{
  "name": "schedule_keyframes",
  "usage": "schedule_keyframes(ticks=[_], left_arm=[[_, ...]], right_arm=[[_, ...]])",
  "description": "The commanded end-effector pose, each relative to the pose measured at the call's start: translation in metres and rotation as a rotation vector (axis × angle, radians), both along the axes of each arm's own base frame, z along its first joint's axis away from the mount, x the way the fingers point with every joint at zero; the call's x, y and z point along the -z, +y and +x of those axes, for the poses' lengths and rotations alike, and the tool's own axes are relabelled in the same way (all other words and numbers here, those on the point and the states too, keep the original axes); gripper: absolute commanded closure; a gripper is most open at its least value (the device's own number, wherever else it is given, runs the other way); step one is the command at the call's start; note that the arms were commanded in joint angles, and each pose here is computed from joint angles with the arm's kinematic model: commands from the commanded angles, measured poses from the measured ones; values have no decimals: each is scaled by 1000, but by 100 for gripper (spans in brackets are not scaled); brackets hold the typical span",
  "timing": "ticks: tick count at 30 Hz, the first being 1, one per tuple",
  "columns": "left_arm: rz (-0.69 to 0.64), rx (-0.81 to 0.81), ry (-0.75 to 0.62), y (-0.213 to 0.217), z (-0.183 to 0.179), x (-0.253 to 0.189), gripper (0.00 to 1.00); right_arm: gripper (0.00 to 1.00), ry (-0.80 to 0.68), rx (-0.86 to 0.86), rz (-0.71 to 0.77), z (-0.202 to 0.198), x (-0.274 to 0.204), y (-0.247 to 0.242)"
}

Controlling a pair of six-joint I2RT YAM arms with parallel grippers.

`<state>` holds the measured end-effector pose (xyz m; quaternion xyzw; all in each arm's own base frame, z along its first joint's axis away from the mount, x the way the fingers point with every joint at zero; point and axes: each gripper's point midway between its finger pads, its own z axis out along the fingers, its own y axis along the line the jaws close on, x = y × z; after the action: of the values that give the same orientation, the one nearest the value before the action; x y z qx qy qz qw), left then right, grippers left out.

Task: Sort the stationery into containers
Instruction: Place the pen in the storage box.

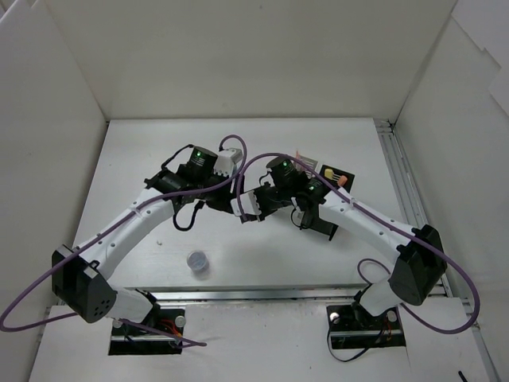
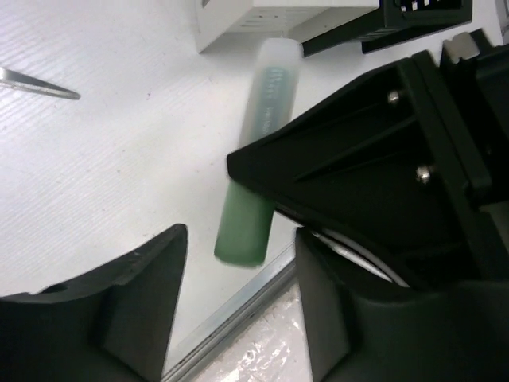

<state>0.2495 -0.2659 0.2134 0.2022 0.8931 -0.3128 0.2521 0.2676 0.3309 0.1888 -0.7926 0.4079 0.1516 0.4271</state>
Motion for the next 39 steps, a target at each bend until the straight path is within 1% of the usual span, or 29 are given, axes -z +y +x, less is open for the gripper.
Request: schedule_keyframes(ticks=[1,2,3,7,8,9,11,12,13,14,15,16,17,18,19,20,21,22,23,24,27,32,36,39], left_arm=[[-126,38,-140,-10,4,-54,45],[-129,34,-149,-10,4,-56,37],[-120,20,-161,-8,6,-56,25],[-122,-76,-200,15,17,-65,9],[-117,-95,-203,21,18,-63,1],[-123,-134,-227,33,21,-70,0],[-106,-208,-235,48,28,-66,0],[-107,-241,-258,57,30,-71,0],[-104,-291,-255,68,36,-70,1],[-92,-329,-256,76,39,-65,0],[-101,-354,-280,83,40,-70,1],[-99,-396,-284,94,45,-69,0],[-93,-424,-276,100,47,-62,0],[-104,-450,-295,106,49,-66,1],[-98,-473,-295,111,51,-63,0],[-84,-518,-288,122,56,-57,0],[-84,-542,-297,128,58,-57,1],[-78,-562,-296,133,60,-55,1],[-67,-593,-288,141,64,-51,0],[-63,-608,-284,144,66,-48,0],[-51,-622,-273,149,72,-40,1],[-29,-624,-227,151,85,-21,0],[-23,-618,-206,153,93,-12,0],[-23,-606,-204,151,97,-9,0]], right_arm=[[100,-92,5,84,13,-39,14],[100,-91,13,85,14,-40,14],[100,-94,30,86,18,-41,13],[100,-80,75,112,26,-44,13],[100,-66,99,119,30,-42,9],[100,-75,114,150,34,-49,9],[100,-37,176,203,42,-49,-2],[100,-97,206,300,56,-71,1],[100,-56,272,348,57,-67,-8],[100,-77,351,393,72,-73,-22],[100,-136,392,516,84,-101,-26],[100,-89,453,573,83,-103,-38],[100,-92,546,618,98,-109,-59],[100,-94,593,693,104,-125,-70],[100,-51,661,749,106,-130,-82],[100,-69,788,785,121,-132,-110],[100,-77,839,841,126,-141,-122],[100,-48,905,884,127,-139,-137],[100,-61,1004,913,136,-138,-162],[100,-59,1041,947,137,-141,-173],[100,-42,1172,1021,137,-135,-214],[100,-64,1348,1054,129,-112,-269],[100,4,1402,1045,134,-85,-286],[100,64,1370,1034,139,-76,-280]])
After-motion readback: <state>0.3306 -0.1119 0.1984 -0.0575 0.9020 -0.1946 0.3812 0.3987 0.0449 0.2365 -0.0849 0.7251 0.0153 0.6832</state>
